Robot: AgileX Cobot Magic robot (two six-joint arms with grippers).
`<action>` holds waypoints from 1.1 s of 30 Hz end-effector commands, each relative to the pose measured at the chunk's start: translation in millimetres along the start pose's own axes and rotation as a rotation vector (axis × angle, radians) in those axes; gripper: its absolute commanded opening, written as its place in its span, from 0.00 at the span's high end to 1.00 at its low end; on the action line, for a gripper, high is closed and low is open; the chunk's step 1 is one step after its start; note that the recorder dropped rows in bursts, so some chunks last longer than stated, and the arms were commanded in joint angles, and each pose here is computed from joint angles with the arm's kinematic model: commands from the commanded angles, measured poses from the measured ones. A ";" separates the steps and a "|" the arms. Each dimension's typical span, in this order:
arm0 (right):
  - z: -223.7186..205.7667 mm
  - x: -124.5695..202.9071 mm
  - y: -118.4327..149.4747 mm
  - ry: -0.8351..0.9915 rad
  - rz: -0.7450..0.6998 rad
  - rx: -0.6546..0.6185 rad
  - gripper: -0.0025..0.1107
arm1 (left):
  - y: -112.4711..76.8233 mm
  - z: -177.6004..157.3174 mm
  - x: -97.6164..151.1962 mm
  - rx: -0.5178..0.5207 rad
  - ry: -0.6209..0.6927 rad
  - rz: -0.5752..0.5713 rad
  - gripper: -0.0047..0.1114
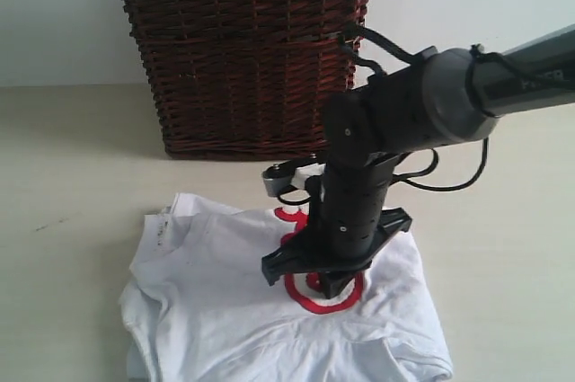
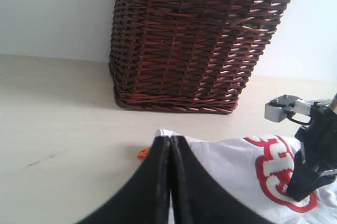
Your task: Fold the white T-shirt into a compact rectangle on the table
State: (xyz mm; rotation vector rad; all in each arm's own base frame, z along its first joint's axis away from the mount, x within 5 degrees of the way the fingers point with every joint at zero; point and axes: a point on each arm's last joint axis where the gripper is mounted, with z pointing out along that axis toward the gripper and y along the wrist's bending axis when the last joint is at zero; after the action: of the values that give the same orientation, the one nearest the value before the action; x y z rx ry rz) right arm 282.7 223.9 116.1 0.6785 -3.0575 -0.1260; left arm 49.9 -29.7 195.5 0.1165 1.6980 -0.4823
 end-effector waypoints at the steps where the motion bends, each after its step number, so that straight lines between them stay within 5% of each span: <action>1: 13.4 10.3 -36.5 0.035 0.039 0.049 0.98 | -0.3 -0.4 -0.3 0.003 -0.005 0.003 0.96; 10: -19.4 6.4 -39.9 -0.093 0.005 0.047 0.98 | -0.3 -0.4 -0.3 0.003 -0.005 0.003 0.96; 17: -101.1 22.4 -34.1 -0.351 -0.025 0.005 0.98 | -0.3 -0.4 -0.3 0.003 -0.005 0.003 0.96; 33: -257.6 184.4 -43.2 -1.254 -0.078 -0.066 0.98 | -0.3 -0.4 -0.3 0.003 -0.005 0.003 0.96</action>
State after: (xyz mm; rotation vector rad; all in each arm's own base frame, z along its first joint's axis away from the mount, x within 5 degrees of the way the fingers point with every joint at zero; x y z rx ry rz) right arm 164.0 104.1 350.7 0.9315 -3.9906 -0.8702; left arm 49.9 -29.7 195.5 0.1165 1.6980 -0.4823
